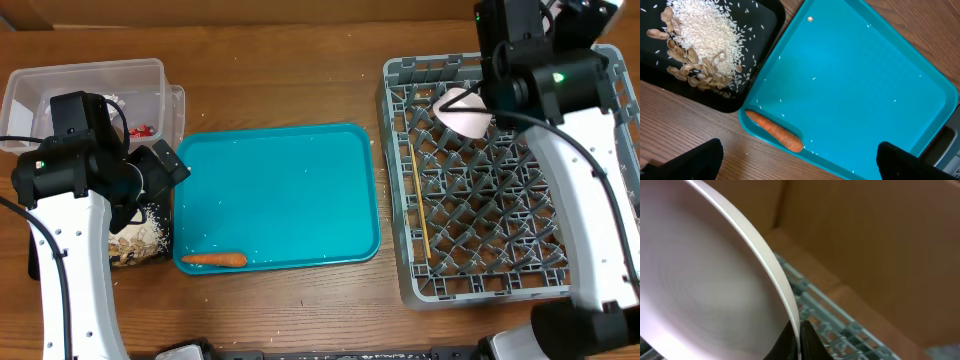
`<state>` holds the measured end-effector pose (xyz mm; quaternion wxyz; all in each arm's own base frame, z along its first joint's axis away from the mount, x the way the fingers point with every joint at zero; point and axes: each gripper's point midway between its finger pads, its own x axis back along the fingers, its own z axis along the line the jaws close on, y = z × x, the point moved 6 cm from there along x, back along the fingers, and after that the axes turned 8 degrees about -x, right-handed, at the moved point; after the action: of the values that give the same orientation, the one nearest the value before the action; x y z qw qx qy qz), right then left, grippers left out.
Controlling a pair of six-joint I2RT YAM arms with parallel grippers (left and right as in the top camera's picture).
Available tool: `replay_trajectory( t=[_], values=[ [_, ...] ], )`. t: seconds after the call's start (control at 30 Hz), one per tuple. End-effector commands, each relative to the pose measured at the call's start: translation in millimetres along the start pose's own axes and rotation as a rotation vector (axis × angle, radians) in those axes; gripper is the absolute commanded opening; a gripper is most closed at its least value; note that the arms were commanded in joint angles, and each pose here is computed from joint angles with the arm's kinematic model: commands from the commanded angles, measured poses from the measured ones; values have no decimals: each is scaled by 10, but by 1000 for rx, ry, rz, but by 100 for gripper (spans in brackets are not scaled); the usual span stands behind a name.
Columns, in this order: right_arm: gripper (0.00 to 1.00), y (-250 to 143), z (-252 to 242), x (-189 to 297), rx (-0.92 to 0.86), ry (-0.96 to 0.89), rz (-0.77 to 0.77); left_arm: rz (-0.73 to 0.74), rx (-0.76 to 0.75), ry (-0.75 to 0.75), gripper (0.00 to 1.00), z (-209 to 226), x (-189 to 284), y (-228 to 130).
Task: Sort waste into correct bins and load items into the dishwasher
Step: 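Stand the white plate upright in the rack's upper middle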
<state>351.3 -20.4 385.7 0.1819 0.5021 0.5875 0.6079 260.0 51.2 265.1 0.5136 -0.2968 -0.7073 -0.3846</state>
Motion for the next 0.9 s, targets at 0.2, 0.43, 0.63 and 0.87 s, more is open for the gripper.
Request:
replay_trajectory(
  t=[0.2,0.43,0.63,0.87],
  values=[
    [4,-483,-74,-628,32,-249,-27,-30,-10,-10,100,-6,83,4],
    [4,-922,26,-812,73,-207,83,-31,-9,-11,100,-7,83,6],
    [4,-1275,50,-912,122,-197,143,-31,-9,-11,100,-7,83,6],
    [4,-1417,78,-914,141,-173,181,-31,-10,-11,100,-7,83,6]
  ],
)
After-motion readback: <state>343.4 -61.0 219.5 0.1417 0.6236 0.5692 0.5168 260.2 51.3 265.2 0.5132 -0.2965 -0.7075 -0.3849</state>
